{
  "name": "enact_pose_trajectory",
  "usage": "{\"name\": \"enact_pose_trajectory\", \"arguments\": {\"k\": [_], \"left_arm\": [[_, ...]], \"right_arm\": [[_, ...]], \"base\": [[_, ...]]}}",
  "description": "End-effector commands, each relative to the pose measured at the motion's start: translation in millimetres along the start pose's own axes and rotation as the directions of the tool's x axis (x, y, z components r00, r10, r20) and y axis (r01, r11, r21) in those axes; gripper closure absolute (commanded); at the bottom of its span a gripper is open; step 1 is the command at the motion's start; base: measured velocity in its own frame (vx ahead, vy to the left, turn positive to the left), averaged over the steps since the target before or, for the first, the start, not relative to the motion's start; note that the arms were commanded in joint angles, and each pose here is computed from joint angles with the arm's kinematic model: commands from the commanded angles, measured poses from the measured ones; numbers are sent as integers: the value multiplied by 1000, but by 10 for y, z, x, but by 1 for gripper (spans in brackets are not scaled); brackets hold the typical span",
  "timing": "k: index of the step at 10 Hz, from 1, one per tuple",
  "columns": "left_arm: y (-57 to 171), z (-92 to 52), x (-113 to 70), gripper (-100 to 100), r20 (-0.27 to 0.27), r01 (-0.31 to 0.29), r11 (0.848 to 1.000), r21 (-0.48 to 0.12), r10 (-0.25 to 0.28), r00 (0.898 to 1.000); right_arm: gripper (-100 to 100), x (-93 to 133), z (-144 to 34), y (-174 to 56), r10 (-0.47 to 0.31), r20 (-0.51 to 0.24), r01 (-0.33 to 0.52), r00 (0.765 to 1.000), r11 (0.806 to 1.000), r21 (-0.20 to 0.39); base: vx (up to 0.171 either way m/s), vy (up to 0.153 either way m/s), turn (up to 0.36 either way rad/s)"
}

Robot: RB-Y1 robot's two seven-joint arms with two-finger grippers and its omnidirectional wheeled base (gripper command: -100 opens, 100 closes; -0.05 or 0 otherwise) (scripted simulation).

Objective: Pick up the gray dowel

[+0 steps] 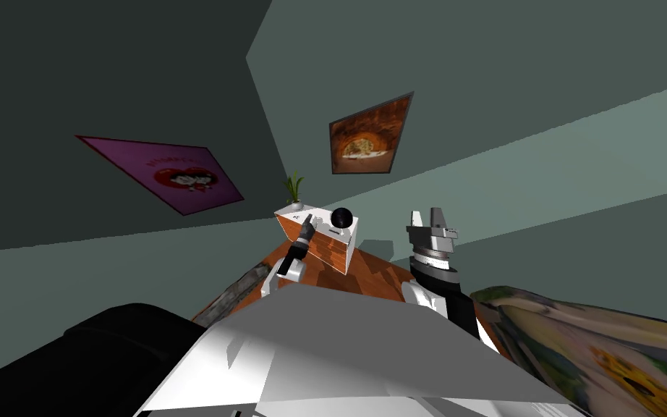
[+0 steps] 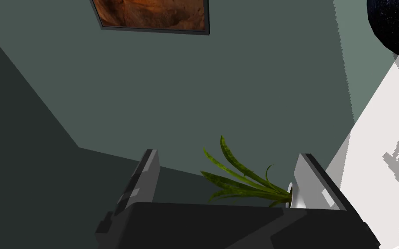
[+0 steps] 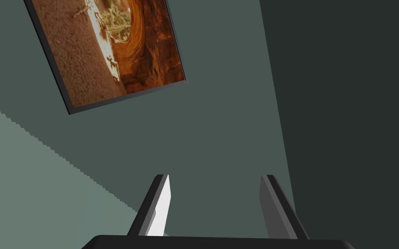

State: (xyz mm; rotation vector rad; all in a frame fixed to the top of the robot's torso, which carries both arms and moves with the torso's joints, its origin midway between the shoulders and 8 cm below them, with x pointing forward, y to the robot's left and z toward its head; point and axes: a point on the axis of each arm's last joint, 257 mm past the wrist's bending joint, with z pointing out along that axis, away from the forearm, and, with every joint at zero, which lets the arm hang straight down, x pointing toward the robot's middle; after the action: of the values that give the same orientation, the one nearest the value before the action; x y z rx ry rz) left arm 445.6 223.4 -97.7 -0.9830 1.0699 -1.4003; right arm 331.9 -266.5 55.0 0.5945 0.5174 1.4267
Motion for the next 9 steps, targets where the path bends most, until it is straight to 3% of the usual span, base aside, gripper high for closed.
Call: {"name": "enact_pose_trajectory", "arguments": {"k": [1, 6, 9], "left_arm": [[216, 103, 68, -100, -11, 17, 998, -57, -18, 1000], [694, 222, 160, -100, -21, 40, 978, -203, -46, 999], [1048, 331, 271, -100, -36, 54, 950, -307, -68, 997]], "right_arm": [[0, 0, 0, 0, 0, 0, 0, 1000, 1000, 0], [0, 0, 0, 0, 0, 0, 0, 1000, 1000, 0], [0, 0, 0, 0, 0, 0, 0, 1000, 1000, 0]], "base": [[-24, -26, -100], [-20, -22, -70], [-13, -19, -81]]}}
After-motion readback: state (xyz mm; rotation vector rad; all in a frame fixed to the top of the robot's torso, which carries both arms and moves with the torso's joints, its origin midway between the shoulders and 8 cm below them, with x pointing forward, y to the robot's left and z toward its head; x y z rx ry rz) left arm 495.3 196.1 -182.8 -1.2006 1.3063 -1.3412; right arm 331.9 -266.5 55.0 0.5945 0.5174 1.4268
